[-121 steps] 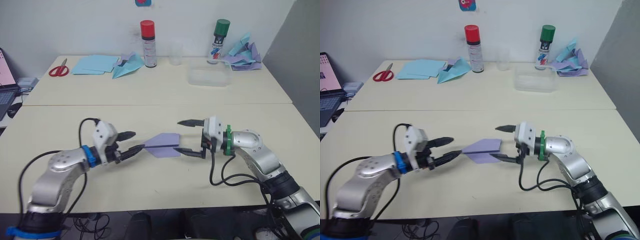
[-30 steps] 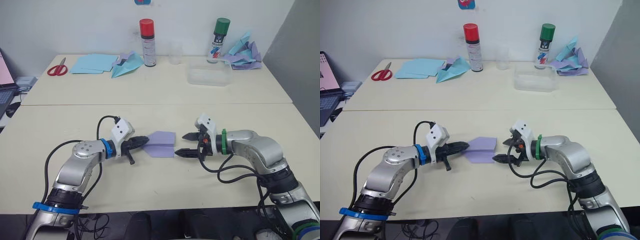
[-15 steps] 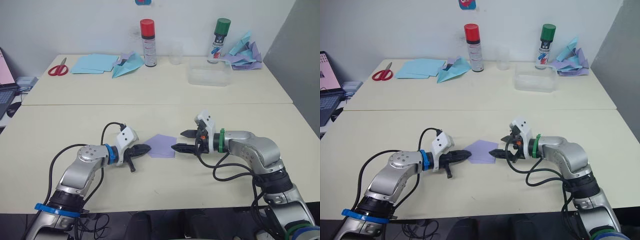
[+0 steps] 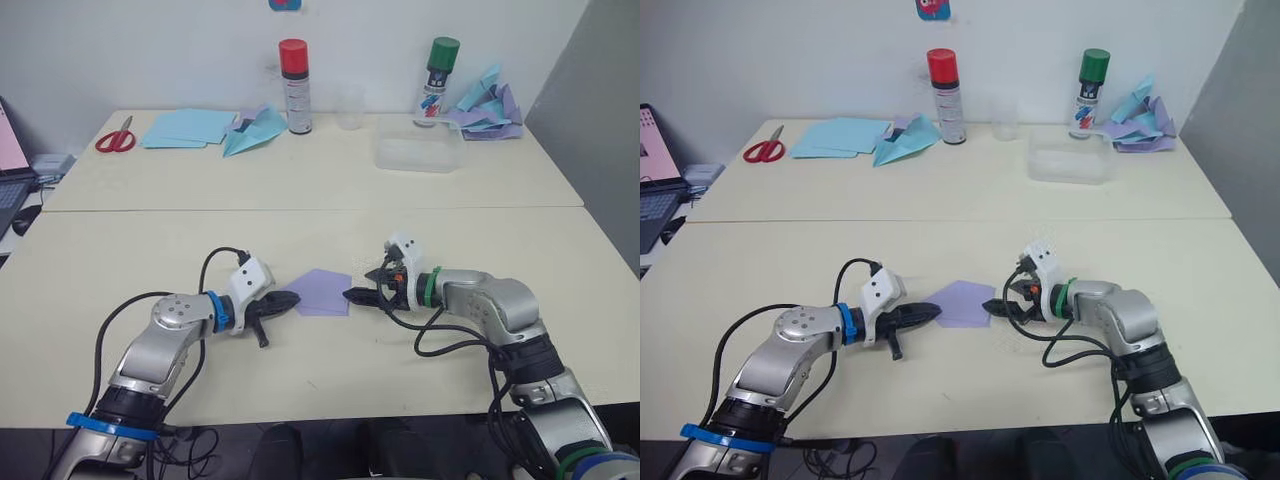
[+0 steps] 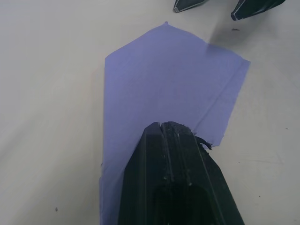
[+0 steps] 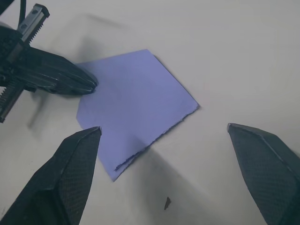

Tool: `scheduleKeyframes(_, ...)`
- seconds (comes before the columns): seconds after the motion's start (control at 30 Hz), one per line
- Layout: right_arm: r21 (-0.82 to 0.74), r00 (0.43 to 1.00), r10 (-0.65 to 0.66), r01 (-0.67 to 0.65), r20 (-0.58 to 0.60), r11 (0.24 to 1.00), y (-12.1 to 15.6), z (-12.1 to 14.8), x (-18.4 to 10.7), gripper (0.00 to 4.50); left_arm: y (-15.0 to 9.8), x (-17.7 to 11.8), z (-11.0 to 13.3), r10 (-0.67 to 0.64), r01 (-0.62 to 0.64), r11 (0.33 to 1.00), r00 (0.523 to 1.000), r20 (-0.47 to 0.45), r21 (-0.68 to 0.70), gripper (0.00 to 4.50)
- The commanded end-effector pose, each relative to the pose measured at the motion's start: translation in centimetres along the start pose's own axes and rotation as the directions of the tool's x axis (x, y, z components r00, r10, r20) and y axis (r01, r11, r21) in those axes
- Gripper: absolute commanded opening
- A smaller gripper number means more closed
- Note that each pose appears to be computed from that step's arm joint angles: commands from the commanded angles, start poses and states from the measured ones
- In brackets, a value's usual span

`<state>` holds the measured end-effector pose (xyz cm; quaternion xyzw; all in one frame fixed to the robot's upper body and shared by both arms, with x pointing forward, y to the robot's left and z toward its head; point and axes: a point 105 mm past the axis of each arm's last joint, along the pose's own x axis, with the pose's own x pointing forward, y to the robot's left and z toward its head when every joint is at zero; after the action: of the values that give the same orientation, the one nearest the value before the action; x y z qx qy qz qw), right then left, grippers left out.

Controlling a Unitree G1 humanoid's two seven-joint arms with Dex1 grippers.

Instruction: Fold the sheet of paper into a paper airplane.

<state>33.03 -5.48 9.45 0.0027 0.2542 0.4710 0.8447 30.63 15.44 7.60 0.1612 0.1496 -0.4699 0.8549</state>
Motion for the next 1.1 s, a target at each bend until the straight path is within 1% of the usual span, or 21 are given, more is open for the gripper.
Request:
scheduleKeyframes(0.03, -0.162, 1.000, 0.021, -0.022, -0.007, 0.987, 1.1, 1.0, 1.1, 4.50, -0.2, -0.1, -1.1, 0.001, -0.002, 1.000, 0.999, -0.040, -0.028, 0.02)
scheduleKeyframes(0.13, -0.241, 0.998, -0.003, -0.012, -0.060, 0.970, 1.0, 0.4, 2.0, 4.50, -0.3, 0.0, -1.0, -0.001, 0.000, 1.000, 0.999, -0.038, -0.027, 0.02)
scheduleKeyframes(0.2, -0.246, 0.997, -0.006, -0.013, -0.076, 0.969, 1.0, 0.3, 2.3, 4.50, -0.3, 0.0, -1.0, -0.002, 0.001, 1.000, 0.999, -0.037, -0.027, 0.02)
scheduleKeyframes(0.37, -0.128, 0.994, 0.082, -0.091, -0.074, 0.988, 2.6, 1.0, 2.8, 4.50, -0.3, -0.1, -1.1, 0.005, -0.006, 1.000, 0.999, -0.039, -0.029, 0.02)
scheduleKeyframes(0.57, -0.031, 0.983, 0.174, -0.176, -0.052, 0.984, 4.2, 1.8, 2.8, 4.50, -0.4, -0.2, -1.1, 0.013, -0.014, 0.999, 0.999, -0.038, -0.030, 0.02)
scheduleKeyframes(0.67, -0.001, 0.981, 0.189, -0.189, -0.040, 0.982, 4.4, 2.2, 2.8, 4.50, -0.4, -0.2, -1.1, 0.015, -0.017, 0.999, 0.999, -0.038, -0.030, 0.02)
scheduleKeyframes(0.87, 0.089, 0.971, 0.237, -0.239, 0.026, 0.967, 4.9, 3.7, 2.5, 4.50, -0.3, -0.3, -1.1, 0.020, -0.021, 0.999, 0.999, -0.038, -0.028, 0.02)
scheduleKeyframes(0.93, 0.068, 0.968, 0.244, -0.247, 0.052, 0.967, 4.9, 4.1, 2.4, 4.50, -0.3, -0.3, -1.1, 0.021, -0.022, 0.999, 0.999, -0.039, -0.027, 0.02)
scheduleKeyframes(1.0, -0.030, 0.968, 0.241, -0.240, 0.067, 0.970, 4.8, 4.6, 2.5, 4.50, -0.3, -0.3, -1.1, 0.021, -0.022, 0.999, 0.999, -0.040, -0.026, 0.02)
scheduleKeyframes(1.07, -0.142, 0.971, 0.234, -0.225, 0.051, 0.964, 4.6, 4.6, 2.8, 4.50, -0.2, -0.4, -1.1, 0.021, -0.022, 0.999, 0.999, -0.040, -0.026, 0.02)
scheduleKeyframes(1.1, -0.173, 0.971, 0.233, -0.223, 0.044, 0.959, 4.6, 4.5, 2.9, 4.50, -0.2, -0.4, -1.1, 0.020, -0.021, 0.999, 0.999, -0.041, -0.026, 0.02)
